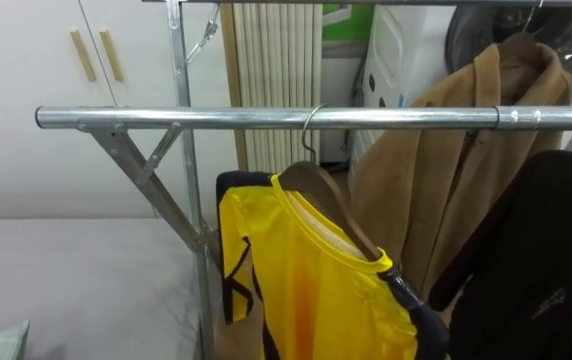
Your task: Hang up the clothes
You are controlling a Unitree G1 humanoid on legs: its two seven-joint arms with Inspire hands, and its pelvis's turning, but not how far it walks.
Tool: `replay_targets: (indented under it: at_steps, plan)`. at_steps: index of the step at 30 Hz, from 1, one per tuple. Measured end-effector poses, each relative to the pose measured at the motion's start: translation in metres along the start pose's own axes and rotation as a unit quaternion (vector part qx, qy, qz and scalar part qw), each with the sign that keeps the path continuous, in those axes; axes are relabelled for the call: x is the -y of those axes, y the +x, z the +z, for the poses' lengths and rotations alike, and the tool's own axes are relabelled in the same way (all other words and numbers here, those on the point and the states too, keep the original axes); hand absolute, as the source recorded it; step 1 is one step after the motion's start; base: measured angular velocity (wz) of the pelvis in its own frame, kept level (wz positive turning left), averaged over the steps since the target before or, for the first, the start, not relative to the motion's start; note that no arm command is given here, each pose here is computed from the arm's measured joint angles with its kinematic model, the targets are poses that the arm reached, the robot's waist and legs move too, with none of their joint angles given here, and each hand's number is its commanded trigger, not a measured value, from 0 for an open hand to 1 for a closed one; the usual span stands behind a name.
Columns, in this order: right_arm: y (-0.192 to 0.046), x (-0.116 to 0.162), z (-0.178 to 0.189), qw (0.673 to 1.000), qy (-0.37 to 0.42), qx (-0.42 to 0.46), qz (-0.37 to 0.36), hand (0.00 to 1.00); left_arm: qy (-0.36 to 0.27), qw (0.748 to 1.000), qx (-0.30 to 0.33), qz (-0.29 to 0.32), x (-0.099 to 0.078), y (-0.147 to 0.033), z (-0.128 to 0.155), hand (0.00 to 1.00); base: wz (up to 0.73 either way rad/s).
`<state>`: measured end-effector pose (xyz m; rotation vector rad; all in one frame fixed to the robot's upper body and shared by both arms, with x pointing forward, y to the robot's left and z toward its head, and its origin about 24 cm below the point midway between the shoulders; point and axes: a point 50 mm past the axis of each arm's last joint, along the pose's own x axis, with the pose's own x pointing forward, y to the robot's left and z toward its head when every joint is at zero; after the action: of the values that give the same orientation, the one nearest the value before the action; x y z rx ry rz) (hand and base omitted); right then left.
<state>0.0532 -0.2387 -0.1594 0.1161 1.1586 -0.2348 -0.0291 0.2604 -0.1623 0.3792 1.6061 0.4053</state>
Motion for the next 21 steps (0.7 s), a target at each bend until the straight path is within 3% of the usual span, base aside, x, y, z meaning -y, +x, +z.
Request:
replay_targets:
  at_steps: [21]
  plan:
    - [-0.002, 0.004, -0.017, 0.998, 0.046, -0.030, 0.002, 0.00, 0.013, 0.999, 0.002, -0.038, 0.005, -0.001, 0.000, 0.00, 0.00]
